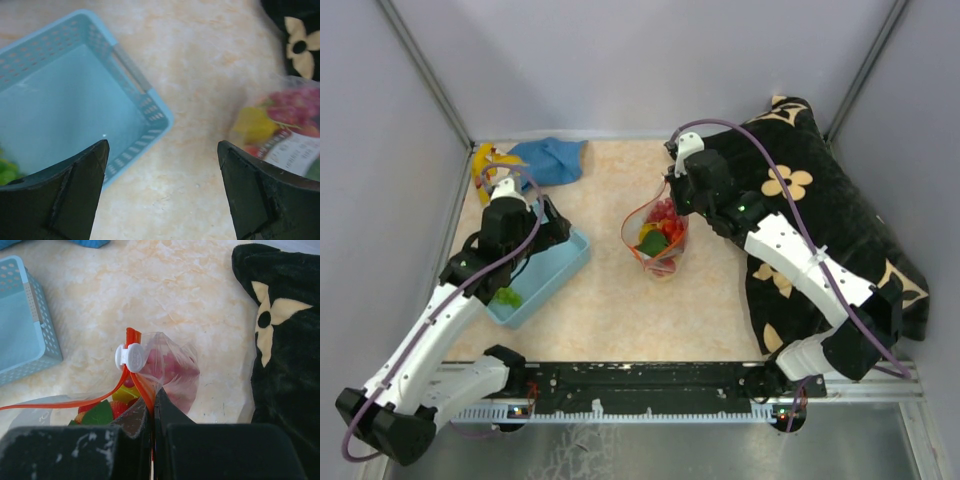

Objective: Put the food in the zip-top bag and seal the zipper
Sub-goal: Pick up the fake fruit from the bin.

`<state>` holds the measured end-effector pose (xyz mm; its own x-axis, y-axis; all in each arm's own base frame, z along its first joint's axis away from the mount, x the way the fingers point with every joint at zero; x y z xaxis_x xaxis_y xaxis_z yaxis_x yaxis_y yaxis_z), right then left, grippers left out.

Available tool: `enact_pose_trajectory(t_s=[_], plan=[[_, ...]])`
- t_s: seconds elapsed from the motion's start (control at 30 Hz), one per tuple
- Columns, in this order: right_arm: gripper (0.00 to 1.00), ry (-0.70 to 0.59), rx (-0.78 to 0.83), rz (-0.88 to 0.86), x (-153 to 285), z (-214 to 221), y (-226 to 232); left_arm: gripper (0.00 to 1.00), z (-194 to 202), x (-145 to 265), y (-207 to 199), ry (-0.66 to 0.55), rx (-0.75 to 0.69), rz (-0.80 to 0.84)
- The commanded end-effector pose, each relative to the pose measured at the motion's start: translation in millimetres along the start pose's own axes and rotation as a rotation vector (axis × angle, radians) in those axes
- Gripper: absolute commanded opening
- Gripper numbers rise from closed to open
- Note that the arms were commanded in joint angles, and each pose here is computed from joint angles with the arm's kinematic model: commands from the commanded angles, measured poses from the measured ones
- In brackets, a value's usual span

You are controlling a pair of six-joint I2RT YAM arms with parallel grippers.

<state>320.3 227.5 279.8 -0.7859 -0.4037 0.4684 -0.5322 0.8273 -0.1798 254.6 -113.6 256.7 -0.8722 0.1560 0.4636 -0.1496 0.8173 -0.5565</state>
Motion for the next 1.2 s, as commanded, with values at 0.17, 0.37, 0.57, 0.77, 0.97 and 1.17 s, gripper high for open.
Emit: enact_pose_trajectory(t_s=[0.17, 0.37, 0.57, 0.77, 0.97, 1.17], plan=[[0.00, -0.119, 0.002, 0.024, 10, -29, -10, 0.95, -9, -20, 94, -0.050, 0.042, -0.387], [0.00, -0.123, 0.013, 0.015, 14, -28, -9, 0.96, -10, -31, 142, -0.021, 0.078, -0.540], [0.00, -0.133, 0.015, 0.034, 19, -29, -12, 0.96, -4, -37, 182, -0.010, 0.133, -0.655], [0.00, -0.132, 0.018, 0.036, 18, -28, -13, 0.98, 11, -44, 214, 0.019, 0.192, -0.750], [0.00, -0.133, 0.020, 0.035, 18, -27, -13, 0.98, 19, -54, 233, 0.087, 0.244, -0.796], [0.00, -0.142, 0.016, 0.038, 20, -28, -13, 0.95, 29, -66, 239, 0.173, 0.308, -0.745]])
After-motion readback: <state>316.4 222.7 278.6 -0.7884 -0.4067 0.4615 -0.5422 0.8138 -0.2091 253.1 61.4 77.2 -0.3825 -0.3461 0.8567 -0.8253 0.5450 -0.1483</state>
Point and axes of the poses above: each gripper's point midway between its finger pads, its own x axis back along the fingers, its own y axis along the line the jaws close on, z = x × y, the point moved 3 cm from there along x, back along the fingers, and after that the axes turned 13 degrees about x, right-handed, at the moved point
